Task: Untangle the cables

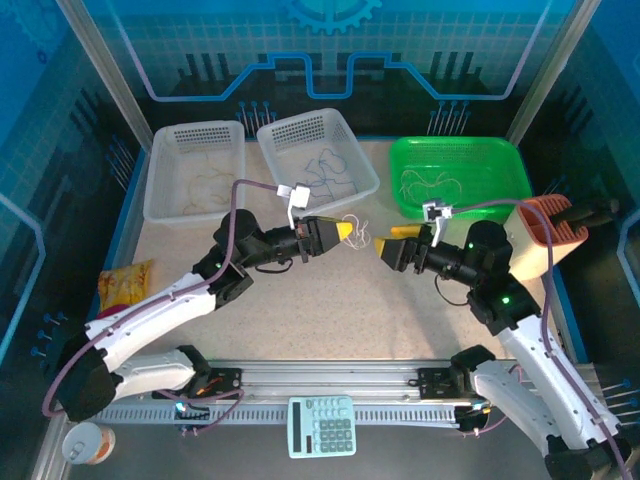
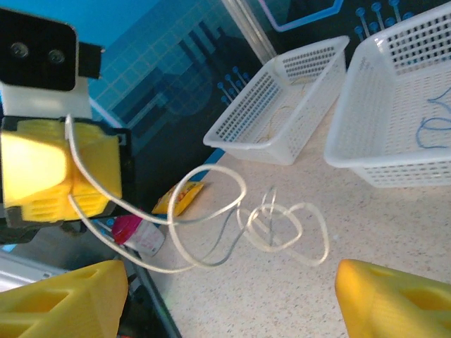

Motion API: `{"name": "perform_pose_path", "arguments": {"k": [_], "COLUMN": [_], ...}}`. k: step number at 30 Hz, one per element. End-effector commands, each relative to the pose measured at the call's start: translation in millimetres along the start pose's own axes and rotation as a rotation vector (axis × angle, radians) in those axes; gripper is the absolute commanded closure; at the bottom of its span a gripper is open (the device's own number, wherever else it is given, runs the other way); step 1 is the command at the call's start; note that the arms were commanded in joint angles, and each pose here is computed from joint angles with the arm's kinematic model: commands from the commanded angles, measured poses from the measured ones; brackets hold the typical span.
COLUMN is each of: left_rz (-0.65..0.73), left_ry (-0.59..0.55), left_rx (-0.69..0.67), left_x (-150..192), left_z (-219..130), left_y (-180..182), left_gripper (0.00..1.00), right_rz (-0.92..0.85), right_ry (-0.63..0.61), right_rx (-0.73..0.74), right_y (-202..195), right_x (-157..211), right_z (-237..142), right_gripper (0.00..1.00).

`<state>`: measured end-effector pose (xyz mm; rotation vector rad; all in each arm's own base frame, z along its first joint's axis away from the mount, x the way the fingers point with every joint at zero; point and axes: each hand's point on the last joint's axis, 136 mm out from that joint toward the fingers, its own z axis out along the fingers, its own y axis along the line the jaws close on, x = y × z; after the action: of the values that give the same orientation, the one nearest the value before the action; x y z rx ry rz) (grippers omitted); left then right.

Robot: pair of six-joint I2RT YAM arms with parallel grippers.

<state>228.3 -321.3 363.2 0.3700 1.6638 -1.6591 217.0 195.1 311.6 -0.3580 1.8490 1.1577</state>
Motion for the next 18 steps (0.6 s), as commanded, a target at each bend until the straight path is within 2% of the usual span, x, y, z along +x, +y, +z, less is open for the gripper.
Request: {"name": "perform_pose_path", "arguments": {"k": [1, 14, 18], "left_rz": [0.028, 0.000, -0.006], "left_ry": [0.003, -0.007, -0.006], "left_rx": [0.037, 0.066, 0.078], "left_x": [-1.9, -4.3, -4.4], "left_z": [0.0, 4.1, 4.2], "left_y": [-7.8, -9.0, -11.2], "left_gripper": [1.00, 1.00, 1.00], "right_rz": [-0.061, -0.056, -0.056], "right_ry": [-0.023, 0.009, 0.011], "right_rx": [-0.061, -0.082, -0.060], "right_y": [22.6, 23.5, 17.2], "right_x": [-8.5, -1.5, -0.5], "right_z": [-2.1, 24.0, 30.9], "right_gripper": [0.24, 0.36, 0.48]}}
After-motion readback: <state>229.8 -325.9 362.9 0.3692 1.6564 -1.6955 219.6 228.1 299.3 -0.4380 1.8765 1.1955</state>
